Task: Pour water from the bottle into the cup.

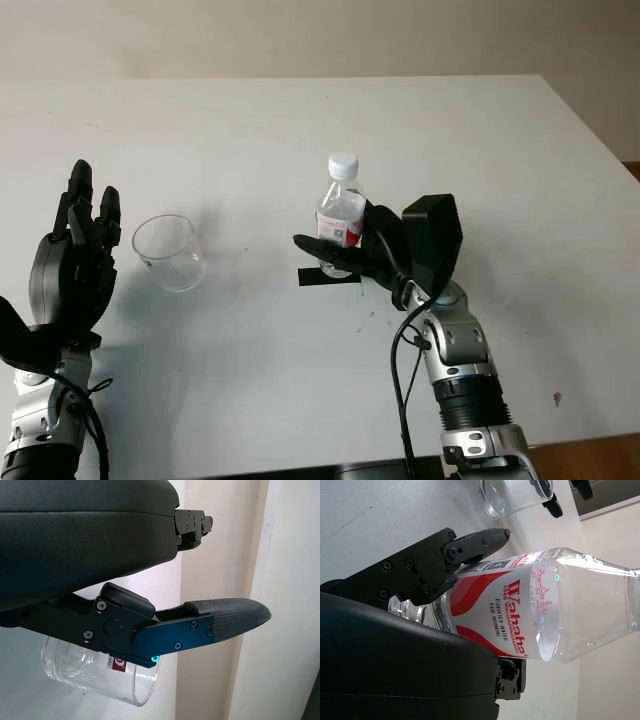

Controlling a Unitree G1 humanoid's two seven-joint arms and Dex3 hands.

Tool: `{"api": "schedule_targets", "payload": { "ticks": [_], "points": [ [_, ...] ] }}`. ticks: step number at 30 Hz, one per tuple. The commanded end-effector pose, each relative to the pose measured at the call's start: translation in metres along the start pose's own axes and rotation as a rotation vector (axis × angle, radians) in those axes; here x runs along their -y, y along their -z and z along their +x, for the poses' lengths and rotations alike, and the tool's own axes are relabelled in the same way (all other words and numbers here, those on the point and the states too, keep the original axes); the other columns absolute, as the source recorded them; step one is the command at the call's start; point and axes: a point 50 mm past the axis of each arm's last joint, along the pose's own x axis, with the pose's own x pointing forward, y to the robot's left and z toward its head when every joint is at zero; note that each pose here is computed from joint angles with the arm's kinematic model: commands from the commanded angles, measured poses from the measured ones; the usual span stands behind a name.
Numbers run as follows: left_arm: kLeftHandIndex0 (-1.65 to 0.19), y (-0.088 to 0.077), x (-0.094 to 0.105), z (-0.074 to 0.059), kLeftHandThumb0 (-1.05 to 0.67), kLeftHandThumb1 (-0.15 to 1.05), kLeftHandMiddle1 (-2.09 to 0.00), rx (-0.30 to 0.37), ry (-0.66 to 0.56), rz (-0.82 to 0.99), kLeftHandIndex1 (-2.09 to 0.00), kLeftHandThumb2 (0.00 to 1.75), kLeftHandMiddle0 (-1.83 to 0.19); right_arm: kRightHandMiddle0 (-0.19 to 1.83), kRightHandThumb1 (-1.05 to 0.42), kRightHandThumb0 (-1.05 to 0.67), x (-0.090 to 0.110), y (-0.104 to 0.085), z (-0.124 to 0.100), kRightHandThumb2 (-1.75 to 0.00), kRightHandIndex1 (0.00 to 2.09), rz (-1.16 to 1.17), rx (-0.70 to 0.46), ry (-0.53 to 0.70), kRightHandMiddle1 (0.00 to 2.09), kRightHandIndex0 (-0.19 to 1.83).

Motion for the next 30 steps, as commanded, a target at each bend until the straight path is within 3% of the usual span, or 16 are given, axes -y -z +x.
{"api": "schedule_targets", "payload": {
  "ticks": [1,6,9,12,14,17,26,30],
  "points": [
    [0.07,-0.001,-0.002,-0.002,-0.88,1.05,0.00,0.001,0.006,0.011,0.00,0.63,0.06,-0.10,-1.05,-0.23,-0.002,0.021,-0.002,-0.24,2.09,0.024,-0.069,-0.004,2.09,0.61],
    [0.06,-0.001,-0.002,-0.002,-0.88,1.05,0.00,0.005,-0.002,0.004,0.00,0.63,0.05,-0.09,-1.05,-0.26,-0.003,0.024,-0.003,-0.20,2.09,-0.014,-0.071,-0.011,2.09,0.49],
    [0.07,-0.002,-0.002,-0.001,-0.88,1.05,0.00,0.005,-0.005,0.004,0.00,0.63,0.05,-0.09,-1.02,-0.37,-0.004,0.026,-0.004,-0.09,2.09,-0.019,-0.065,0.006,2.09,0.16],
    [0.08,-0.002,-0.002,-0.001,-0.88,1.05,0.00,0.006,-0.005,0.003,0.00,0.64,0.05,-0.03,-0.97,-0.47,-0.005,0.029,-0.005,-0.06,1.75,-0.032,-0.067,0.001,1.66,-0.07],
    [0.08,-0.002,-0.002,-0.002,-0.88,1.05,0.00,0.007,-0.004,-0.001,0.00,0.64,0.05,0.03,-0.96,-0.51,-0.004,0.031,-0.006,-0.05,1.15,-0.042,-0.066,-0.011,1.14,-0.04],
    [0.08,-0.002,-0.003,-0.002,-0.88,1.05,0.00,0.007,-0.003,0.007,0.00,0.65,0.06,0.11,-0.95,-0.53,-0.003,0.034,-0.007,-0.05,0.76,-0.060,-0.061,-0.013,0.75,0.02],
    [0.08,-0.003,-0.003,-0.001,-0.87,1.05,0.00,0.005,-0.006,0.004,0.00,0.64,0.06,0.16,-0.95,-0.59,0.001,0.045,-0.013,-0.05,0.68,-0.052,-0.053,0.028,0.62,0.02],
    [0.08,-0.003,-0.003,-0.001,-0.87,1.05,0.00,0.005,-0.008,0.000,0.00,0.64,0.05,0.15,-0.94,-0.63,0.002,0.050,-0.017,-0.05,0.51,-0.035,-0.026,0.047,0.47,0.01]
  ]
}}
